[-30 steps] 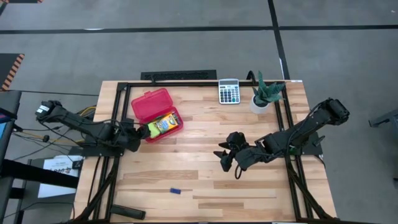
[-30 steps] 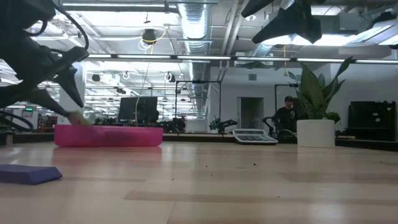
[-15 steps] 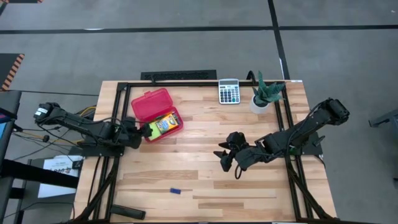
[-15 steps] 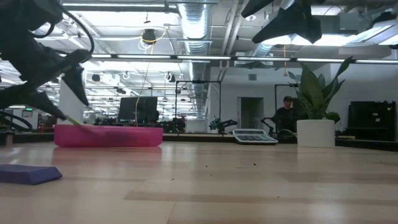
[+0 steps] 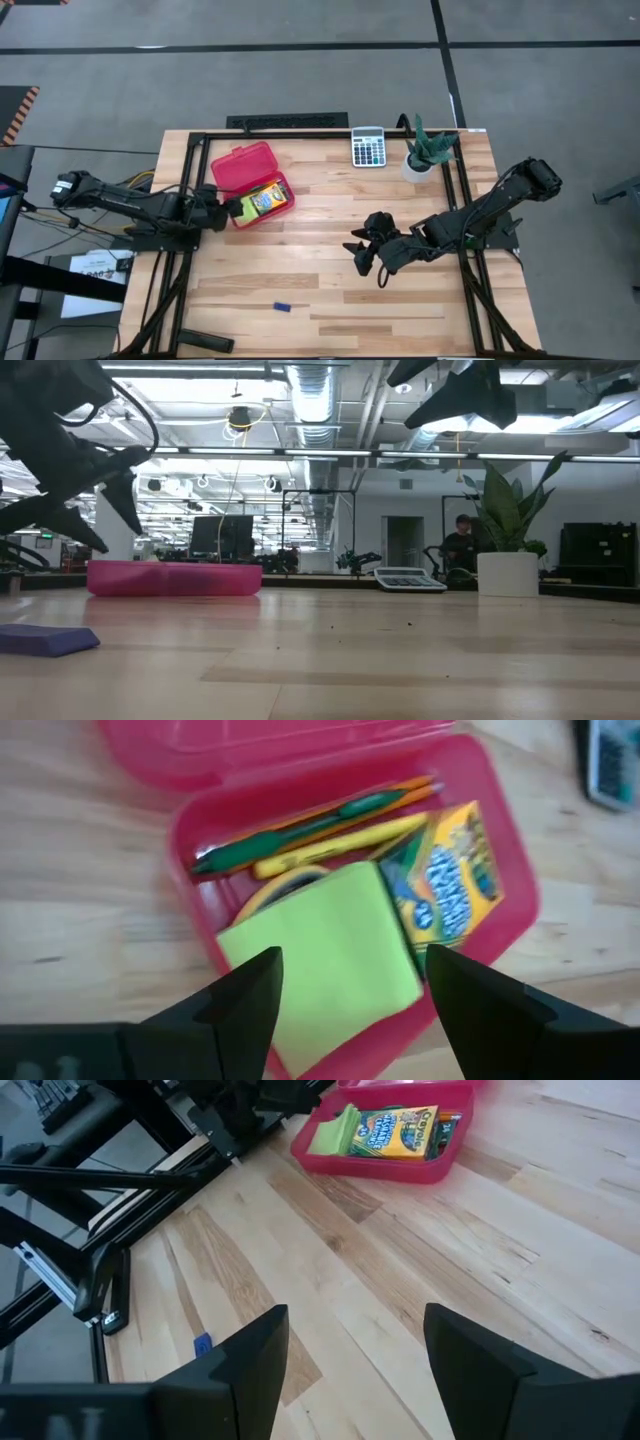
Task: Pack school essentials
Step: Put the purple eraser into the red supply box
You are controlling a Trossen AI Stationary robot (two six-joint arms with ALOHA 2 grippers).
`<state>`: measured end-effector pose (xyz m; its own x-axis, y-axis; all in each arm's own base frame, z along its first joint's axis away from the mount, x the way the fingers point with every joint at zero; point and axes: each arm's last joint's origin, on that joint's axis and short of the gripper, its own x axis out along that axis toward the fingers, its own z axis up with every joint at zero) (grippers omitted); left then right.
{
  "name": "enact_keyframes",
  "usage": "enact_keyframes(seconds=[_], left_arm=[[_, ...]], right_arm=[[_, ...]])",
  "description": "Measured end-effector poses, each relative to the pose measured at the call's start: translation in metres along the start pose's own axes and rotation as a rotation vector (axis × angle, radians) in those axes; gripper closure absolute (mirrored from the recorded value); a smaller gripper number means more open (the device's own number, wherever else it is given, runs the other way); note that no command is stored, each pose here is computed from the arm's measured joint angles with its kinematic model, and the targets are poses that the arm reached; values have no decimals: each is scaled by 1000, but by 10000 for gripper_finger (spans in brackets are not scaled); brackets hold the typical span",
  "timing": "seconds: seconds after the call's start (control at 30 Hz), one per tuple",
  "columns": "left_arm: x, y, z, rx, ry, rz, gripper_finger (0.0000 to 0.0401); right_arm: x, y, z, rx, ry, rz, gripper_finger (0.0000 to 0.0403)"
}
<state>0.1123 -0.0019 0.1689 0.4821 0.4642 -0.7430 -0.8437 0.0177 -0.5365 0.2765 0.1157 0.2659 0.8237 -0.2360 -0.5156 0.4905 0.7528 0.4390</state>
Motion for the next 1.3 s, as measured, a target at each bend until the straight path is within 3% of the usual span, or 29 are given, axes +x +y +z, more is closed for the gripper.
enact_keyframes(seconds=[0.17, 0.43, 0.5, 0.57, 0.83, 1.07, 1.3], left_arm=[[-6, -14, 0, 111, 75, -172, 157], [-34, -59, -25, 427, 502, -805, 178], [-45, -67, -38, 509, 539, -967, 183], [-52, -70, -53, 572, 529, -1047, 185], [-49, -54, -119, 910, 454, -1020, 155], [-45, -68, -167, 1235, 304, -1045, 118], [-18, -73, -213, 1419, 281, -939, 113]], right_arm=[[0, 0, 0, -1, 2, 0, 166], [5, 3, -15, -13, 44, -7, 166], [10, 6, -23, -8, 55, -7, 166], [13, 8, -32, -5, 75, -17, 166], [23, 19, -60, 28, 99, 14, 166], [30, 21, -76, 51, 127, 6, 166], [31, 22, -80, 87, 135, 9, 166]])
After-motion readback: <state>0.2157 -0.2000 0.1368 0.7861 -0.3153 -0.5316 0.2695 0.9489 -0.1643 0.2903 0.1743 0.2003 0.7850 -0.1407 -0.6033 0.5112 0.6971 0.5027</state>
